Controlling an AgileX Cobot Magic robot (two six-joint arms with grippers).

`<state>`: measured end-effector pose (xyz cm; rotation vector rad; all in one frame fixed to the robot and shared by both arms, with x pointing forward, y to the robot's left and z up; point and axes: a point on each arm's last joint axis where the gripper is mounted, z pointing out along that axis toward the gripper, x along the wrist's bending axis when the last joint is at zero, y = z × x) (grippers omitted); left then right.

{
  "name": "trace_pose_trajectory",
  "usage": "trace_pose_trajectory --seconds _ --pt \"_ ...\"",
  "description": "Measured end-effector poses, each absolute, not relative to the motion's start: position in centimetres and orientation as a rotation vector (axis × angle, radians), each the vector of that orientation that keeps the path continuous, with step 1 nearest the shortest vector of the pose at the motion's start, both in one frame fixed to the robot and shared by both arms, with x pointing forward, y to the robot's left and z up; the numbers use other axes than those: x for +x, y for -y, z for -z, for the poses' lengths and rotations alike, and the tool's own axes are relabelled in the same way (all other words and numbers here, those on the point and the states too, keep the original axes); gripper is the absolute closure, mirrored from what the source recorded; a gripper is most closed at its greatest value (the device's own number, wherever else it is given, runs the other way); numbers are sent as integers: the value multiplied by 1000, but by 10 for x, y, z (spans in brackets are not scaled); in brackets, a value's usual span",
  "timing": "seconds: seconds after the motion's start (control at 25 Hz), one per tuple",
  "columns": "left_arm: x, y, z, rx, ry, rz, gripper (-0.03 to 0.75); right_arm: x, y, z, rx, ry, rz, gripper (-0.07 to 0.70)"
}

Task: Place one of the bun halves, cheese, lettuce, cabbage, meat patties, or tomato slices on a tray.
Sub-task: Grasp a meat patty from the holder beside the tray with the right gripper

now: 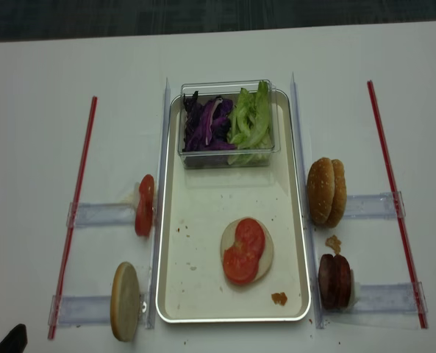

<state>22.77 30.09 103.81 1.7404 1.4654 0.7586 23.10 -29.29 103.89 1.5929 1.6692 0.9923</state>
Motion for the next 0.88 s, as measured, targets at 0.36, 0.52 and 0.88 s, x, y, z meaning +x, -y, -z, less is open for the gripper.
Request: trace_pose_trajectory --seconds 0.36,0.52,0.88 --pt "228 -301 -1038 1740 -1465 -759 409 231 293 -1039 1593 -1669 -992 181" --pt "228 -301 -1038 1740 -1465 -759 409 234 293 -1039 1626 -1677 -982 181" --pt "228 -301 -1038 1742 -1467 -757 410 249 292 -1040 1919 -1746 -844 181"
